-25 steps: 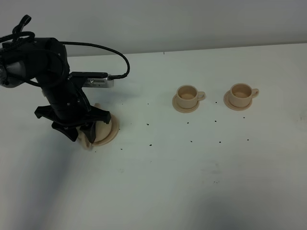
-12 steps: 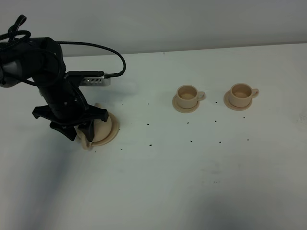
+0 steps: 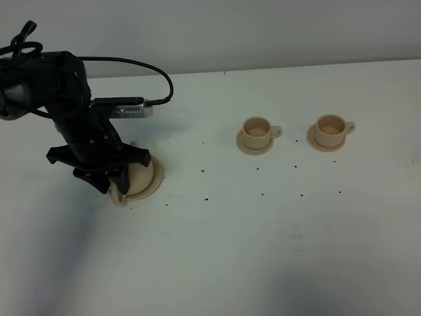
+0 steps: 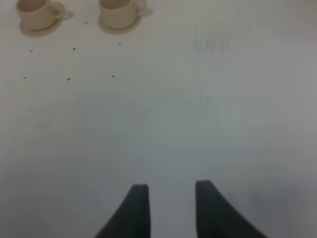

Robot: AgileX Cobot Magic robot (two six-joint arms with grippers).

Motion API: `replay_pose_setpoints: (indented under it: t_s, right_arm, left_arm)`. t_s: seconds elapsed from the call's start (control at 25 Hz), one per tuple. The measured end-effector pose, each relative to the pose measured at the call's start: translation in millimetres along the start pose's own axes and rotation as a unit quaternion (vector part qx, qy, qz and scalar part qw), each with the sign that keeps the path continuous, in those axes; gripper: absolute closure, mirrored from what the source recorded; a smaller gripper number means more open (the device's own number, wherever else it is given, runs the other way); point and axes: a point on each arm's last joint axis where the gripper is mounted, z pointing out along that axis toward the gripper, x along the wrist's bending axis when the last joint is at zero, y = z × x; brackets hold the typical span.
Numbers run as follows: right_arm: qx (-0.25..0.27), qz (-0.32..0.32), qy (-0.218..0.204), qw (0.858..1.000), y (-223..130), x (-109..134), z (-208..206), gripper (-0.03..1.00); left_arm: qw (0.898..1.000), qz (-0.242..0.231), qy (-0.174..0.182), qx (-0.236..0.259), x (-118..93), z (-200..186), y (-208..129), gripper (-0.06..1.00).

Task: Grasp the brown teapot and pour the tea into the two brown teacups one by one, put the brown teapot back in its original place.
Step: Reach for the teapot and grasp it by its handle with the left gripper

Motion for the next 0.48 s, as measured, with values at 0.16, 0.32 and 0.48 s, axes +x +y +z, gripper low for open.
replay_pose_setpoints:
  t_s: [0.16, 0.32, 0.48]
  right_arm:
    - [0.0, 0.0, 0.0, 1.0, 0.0, 0.0, 0.0, 0.73]
    - [0.0, 0.0, 0.0, 1.0, 0.0, 0.0, 0.0, 0.73]
    - [0.0, 0.0, 0.0, 1.0, 0.0, 0.0, 0.0, 0.73]
  left_arm:
    - [1.0, 0.0, 0.0, 0.003, 0.0, 0.0, -0.6, 0.67]
    - [1.0, 0.0, 0.0, 0.005, 0.0, 0.0, -0.9, 0.78]
    - [1.0, 0.0, -0.001, 0.005, -0.2, 0.0, -0.9, 0.82]
